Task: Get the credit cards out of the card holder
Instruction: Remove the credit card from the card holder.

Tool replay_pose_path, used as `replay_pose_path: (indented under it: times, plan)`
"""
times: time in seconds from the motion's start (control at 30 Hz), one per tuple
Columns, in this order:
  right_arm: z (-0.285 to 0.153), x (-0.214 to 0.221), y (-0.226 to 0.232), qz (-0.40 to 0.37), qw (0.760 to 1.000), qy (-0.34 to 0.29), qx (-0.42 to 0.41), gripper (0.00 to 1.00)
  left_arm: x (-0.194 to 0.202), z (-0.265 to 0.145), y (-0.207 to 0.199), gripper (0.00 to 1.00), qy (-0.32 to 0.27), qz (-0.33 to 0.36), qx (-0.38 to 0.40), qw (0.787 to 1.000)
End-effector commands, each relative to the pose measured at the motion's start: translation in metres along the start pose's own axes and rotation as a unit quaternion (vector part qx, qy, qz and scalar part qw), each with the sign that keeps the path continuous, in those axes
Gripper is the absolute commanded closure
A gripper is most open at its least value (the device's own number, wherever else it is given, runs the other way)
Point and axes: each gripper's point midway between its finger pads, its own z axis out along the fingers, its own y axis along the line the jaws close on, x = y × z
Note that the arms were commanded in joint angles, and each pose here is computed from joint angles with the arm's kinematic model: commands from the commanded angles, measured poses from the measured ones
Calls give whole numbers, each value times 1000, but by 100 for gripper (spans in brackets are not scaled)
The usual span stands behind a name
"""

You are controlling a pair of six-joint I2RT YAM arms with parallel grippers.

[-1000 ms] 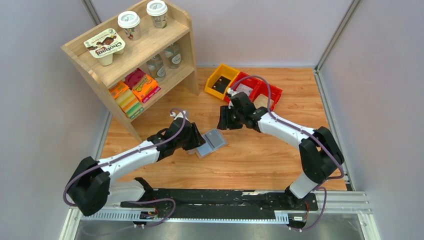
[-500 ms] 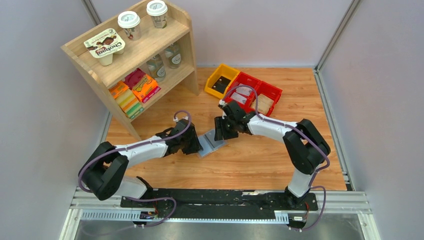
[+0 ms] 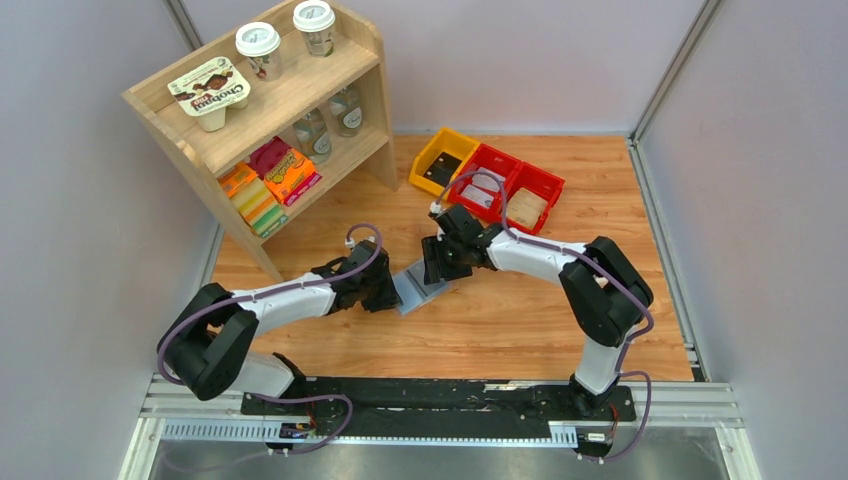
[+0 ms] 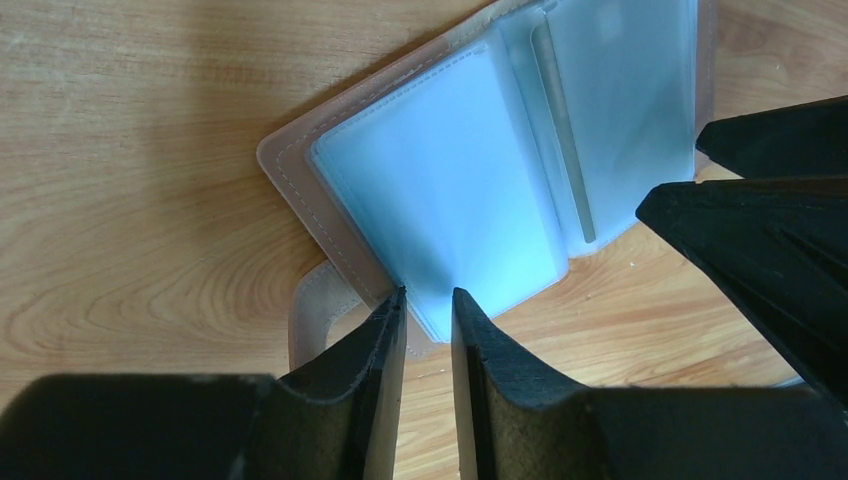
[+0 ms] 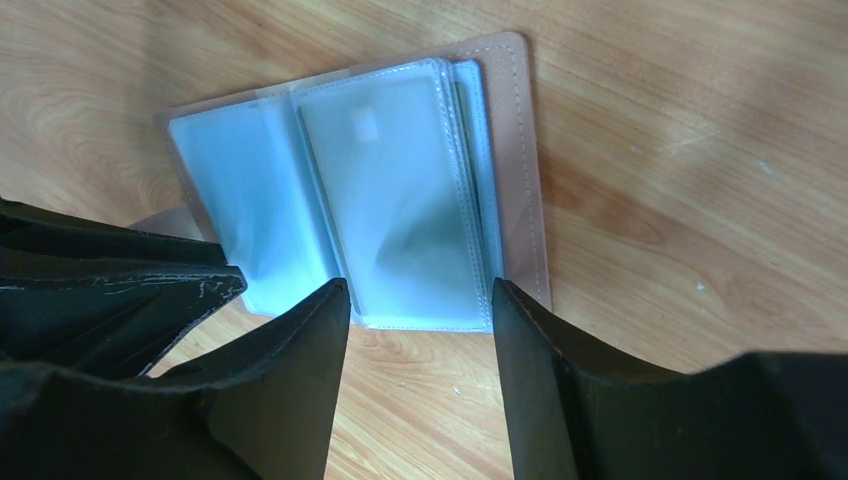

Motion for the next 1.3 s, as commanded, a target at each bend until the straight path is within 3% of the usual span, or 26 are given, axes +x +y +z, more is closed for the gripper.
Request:
replay_pose_path:
  times: [0.0, 0.47, 0.8, 0.97, 1.27]
  plan:
    - [-21, -29, 7, -32, 998, -54, 28, 41, 7, 5, 13, 69, 7, -3, -19, 1000]
    - [-6, -29, 17, -59, 998, -38, 7, 40, 8, 3, 14, 71, 3, -5, -14, 1000]
    - [3, -20, 20, -62, 998, -14, -11, 46, 8, 3, 13, 71, 2, -7, -11, 1000]
    - [2, -17, 25, -64, 998, -9, -24, 55, 8, 4, 13, 71, 3, -6, -10, 1000]
    - [4, -18, 19, -60, 998, -14, -6, 52, 8, 3, 12, 71, 2, -4, -7, 1000]
